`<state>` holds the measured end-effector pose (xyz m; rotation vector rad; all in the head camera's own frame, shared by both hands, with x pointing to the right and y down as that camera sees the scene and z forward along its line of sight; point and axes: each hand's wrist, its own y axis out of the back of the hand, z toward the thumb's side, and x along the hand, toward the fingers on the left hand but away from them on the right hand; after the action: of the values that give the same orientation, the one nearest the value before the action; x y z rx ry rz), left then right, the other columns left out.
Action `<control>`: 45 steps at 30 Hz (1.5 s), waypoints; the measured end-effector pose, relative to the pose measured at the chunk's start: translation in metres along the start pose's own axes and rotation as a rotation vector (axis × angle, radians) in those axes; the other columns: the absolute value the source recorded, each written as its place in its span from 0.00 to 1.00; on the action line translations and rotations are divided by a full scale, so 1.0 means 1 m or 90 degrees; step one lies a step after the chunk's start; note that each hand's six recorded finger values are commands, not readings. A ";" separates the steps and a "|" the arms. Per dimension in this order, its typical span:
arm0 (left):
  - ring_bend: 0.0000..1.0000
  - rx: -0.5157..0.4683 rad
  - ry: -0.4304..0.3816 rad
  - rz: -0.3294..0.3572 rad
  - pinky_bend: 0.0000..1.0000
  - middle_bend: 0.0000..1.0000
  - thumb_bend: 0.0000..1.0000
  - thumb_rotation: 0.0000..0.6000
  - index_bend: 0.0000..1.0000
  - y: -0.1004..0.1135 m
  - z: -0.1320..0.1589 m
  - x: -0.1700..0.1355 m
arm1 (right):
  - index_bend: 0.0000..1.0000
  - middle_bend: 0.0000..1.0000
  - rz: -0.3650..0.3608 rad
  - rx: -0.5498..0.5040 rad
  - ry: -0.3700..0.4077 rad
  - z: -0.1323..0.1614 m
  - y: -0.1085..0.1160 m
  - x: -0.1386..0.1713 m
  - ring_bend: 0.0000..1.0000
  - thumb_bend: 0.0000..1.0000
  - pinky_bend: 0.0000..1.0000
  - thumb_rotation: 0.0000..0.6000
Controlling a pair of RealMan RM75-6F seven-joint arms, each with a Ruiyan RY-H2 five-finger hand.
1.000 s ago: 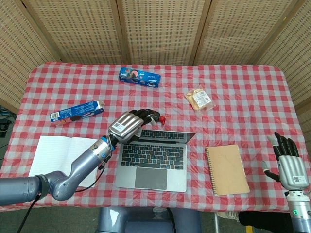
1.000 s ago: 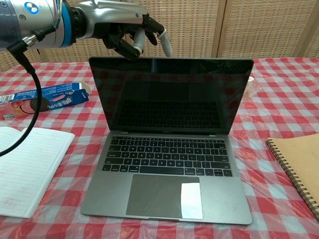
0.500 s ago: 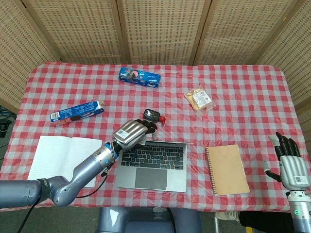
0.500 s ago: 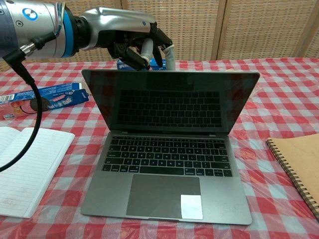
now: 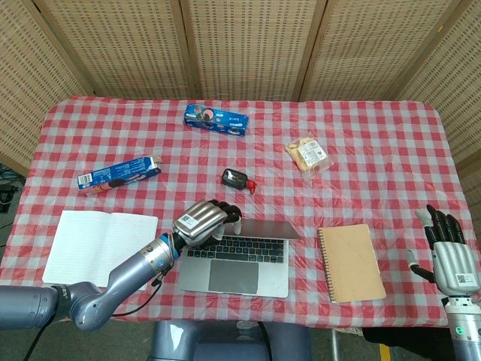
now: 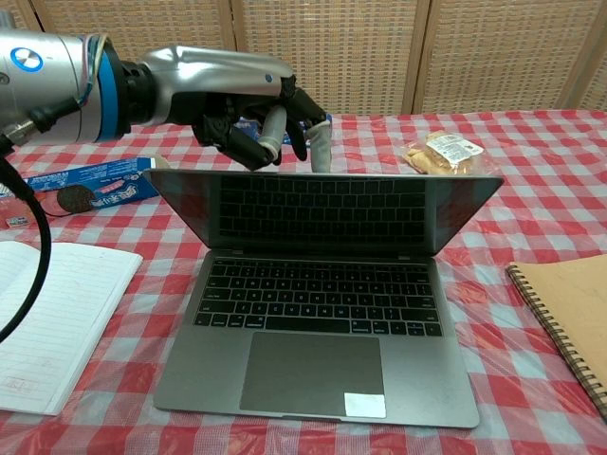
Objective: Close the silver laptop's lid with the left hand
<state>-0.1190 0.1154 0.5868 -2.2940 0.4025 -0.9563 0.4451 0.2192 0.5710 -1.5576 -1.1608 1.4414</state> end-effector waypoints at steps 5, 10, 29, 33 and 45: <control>0.28 0.007 -0.003 -0.020 0.32 0.30 1.00 1.00 0.47 -0.011 0.002 -0.005 | 0.00 0.00 0.000 0.000 0.003 0.001 0.000 0.001 0.00 0.59 0.00 1.00; 0.28 0.026 -0.007 -0.040 0.32 0.30 1.00 1.00 0.47 -0.023 0.003 -0.012 | 0.00 0.00 0.001 -0.001 0.006 0.003 0.000 0.001 0.00 0.59 0.00 1.00; 0.28 0.064 -0.014 -0.110 0.32 0.30 1.00 1.00 0.47 -0.068 0.008 -0.029 | 0.00 0.00 0.004 -0.006 0.003 0.001 0.000 0.001 0.00 0.59 0.00 1.00; 0.28 0.076 -0.011 -0.128 0.32 0.30 1.00 1.00 0.47 -0.081 0.005 -0.031 | 0.00 0.00 0.006 -0.006 -0.001 -0.001 -0.001 0.000 0.00 0.59 0.00 1.00; 0.27 0.078 -0.002 -0.166 0.32 0.30 1.00 1.00 0.47 -0.115 -0.001 -0.030 | 0.00 0.00 0.003 -0.012 -0.005 -0.005 0.000 -0.001 0.00 0.59 0.00 1.00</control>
<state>-0.1359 0.2181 0.6451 -2.2714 0.0407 -1.0721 0.4502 0.2189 0.5718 -1.5695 -1.1806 1.4448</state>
